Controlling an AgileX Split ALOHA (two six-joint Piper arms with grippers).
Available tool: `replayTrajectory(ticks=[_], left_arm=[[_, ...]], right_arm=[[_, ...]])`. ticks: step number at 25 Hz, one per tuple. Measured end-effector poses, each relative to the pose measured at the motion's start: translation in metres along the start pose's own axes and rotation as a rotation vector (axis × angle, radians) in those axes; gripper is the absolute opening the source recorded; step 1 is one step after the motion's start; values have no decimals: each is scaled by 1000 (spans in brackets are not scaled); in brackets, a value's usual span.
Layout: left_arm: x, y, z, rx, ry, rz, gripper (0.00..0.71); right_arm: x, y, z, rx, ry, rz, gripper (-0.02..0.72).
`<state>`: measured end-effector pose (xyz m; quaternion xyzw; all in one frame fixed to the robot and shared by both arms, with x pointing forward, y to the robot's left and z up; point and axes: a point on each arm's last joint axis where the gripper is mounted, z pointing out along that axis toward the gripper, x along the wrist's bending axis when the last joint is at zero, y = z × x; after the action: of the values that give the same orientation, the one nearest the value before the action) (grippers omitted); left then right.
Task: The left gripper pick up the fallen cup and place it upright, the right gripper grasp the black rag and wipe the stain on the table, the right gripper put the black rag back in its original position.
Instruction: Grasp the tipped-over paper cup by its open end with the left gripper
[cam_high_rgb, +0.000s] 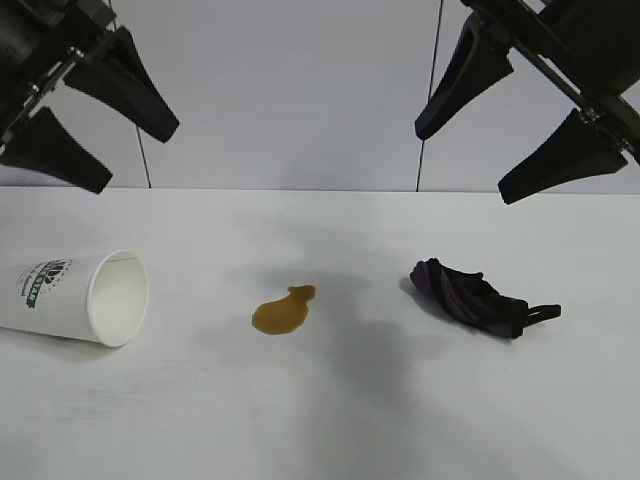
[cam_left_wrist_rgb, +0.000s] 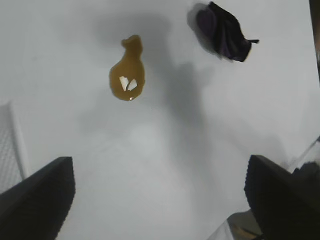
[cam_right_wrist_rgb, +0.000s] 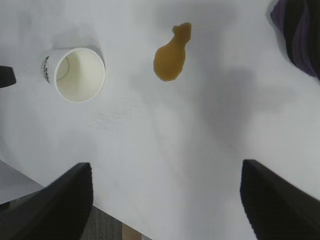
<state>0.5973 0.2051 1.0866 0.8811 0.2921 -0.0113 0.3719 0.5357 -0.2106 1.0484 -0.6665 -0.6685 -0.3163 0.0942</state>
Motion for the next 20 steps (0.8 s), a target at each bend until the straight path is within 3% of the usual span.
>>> replayTrajectory(ticks=[4,9,14,20], left_arm=[[4,0,-6,85,66,225,663],[4,-5,4,328,197,436,663],[-7,9,20,405,296,606,663],[-10,6,48,546,290,690,663]], right_arm=[[0,0,0,0,0,0,557],[0,0,0,0,0,-1,557],[0,0,0,0,0,-1,557],[0,0,0,0,0,-1,557]])
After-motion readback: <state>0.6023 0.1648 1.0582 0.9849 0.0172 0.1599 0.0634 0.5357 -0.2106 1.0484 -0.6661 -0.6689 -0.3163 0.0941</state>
